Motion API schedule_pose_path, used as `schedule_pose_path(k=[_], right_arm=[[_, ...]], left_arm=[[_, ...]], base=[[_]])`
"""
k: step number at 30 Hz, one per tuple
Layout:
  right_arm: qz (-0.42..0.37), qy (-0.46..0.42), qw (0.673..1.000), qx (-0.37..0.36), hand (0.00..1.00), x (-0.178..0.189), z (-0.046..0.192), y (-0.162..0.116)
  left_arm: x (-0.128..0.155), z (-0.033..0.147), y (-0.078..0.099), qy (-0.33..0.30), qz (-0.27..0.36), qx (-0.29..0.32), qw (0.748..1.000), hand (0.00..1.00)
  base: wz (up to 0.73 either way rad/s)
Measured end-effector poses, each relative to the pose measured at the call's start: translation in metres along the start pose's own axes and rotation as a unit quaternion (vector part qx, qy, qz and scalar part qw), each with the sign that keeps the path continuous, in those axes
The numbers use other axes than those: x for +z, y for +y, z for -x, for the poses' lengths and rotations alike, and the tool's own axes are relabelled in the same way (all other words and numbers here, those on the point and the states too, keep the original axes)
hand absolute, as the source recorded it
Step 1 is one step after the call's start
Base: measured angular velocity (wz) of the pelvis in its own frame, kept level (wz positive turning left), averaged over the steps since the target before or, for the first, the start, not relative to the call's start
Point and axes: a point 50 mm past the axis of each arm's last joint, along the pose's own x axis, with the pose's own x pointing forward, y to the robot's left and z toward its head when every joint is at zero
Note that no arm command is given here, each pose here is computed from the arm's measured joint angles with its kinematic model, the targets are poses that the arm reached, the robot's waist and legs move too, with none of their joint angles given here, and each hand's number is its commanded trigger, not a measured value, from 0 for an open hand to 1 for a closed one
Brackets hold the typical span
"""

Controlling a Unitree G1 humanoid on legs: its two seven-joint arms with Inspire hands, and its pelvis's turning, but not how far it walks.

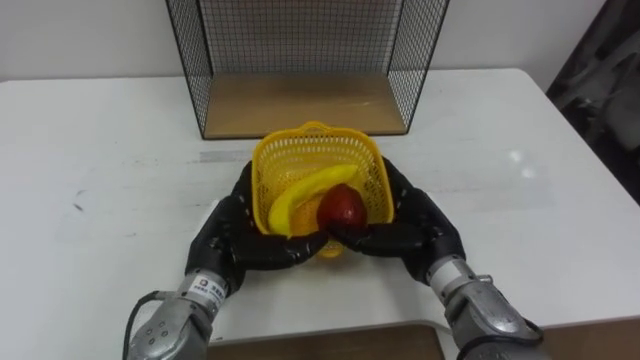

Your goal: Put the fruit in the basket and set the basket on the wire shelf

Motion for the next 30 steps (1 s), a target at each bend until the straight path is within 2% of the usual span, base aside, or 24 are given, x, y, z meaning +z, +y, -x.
schedule_pose_path(k=[4,11,25,30], right_arm=[[0.002,0.0,1.0,0.005,0.0,0.0,-0.001,0.003],[0.008,0.002,1.0,0.009,0.0,0.0,-0.002,0.004],[0.015,-0.002,1.0,0.009,0.0,0.003,-0.003,0.004],[0.033,-0.021,0.999,0.009,0.0,0.014,-0.009,0.008]], left_arm=[[0.0,0.0,0.0,0.001,-0.029,0.002,1.0,0.0],[0.002,0.0,0.0,-0.002,-0.04,0.003,0.999,0.0],[0.004,0.0,0.003,-0.005,-0.042,0.009,0.999,0.0],[0.01,-0.004,0.003,-0.019,-0.037,0.022,0.999,0.0]], base=[[0.03],[0.0],[0.0],[0.0]])
